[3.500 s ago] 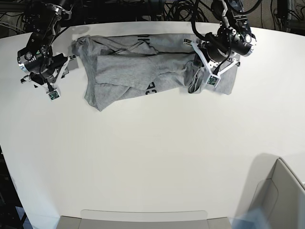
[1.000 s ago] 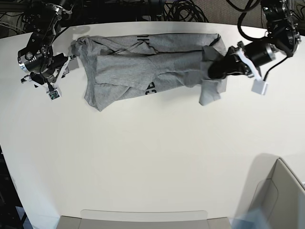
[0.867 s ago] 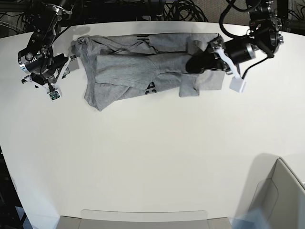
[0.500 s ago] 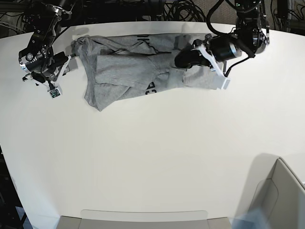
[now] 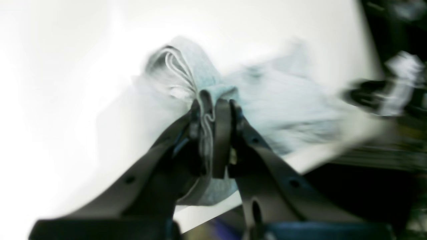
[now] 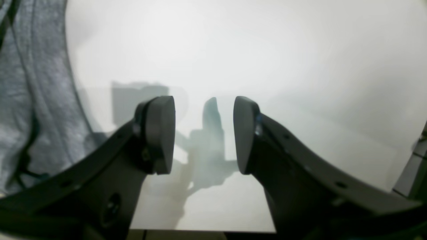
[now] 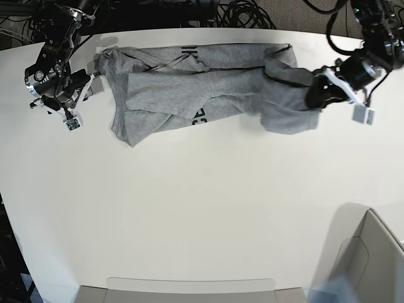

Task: Fold the T-shirt properly
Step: 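Release the fabric and move the left gripper back to the strip end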

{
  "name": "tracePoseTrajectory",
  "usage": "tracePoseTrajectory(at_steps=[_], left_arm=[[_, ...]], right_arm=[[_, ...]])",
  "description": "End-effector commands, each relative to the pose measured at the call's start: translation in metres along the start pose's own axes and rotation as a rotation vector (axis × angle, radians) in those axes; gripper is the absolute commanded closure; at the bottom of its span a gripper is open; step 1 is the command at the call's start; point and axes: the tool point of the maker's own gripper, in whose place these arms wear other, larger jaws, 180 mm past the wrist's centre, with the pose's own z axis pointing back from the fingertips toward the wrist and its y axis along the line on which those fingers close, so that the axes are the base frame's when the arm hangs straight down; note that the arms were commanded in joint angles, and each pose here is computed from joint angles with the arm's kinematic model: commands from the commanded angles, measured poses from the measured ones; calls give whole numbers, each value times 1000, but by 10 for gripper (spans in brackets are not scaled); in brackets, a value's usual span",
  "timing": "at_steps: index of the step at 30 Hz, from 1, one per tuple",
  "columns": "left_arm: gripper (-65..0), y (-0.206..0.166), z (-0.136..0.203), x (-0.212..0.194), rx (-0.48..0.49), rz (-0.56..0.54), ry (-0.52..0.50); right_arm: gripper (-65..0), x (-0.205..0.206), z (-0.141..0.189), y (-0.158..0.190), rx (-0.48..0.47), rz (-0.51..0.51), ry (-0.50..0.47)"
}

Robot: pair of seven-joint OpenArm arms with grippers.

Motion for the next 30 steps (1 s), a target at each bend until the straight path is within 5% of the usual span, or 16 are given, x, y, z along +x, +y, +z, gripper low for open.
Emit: tracePoseTrajectory(at_steps=[1,10,16,24,30], left_arm=[[0,7,13,11,28,-40,-30],[0,59,38,12,256,-187,52],[0,101,66,9,468,-430,162],[0,178,126,-1,856,-406,303],[0,188,118,-15,929,-439,326]], right_arm=[[-285,8,6,-9,-26,17,-27],[-285,8,6,-9,-26,17,-27],[-285,6,6,-8,-25,18,-24],[-285,5,6,-9,-26,16,-22],[-285,6,6,-8,-24,16,-23]])
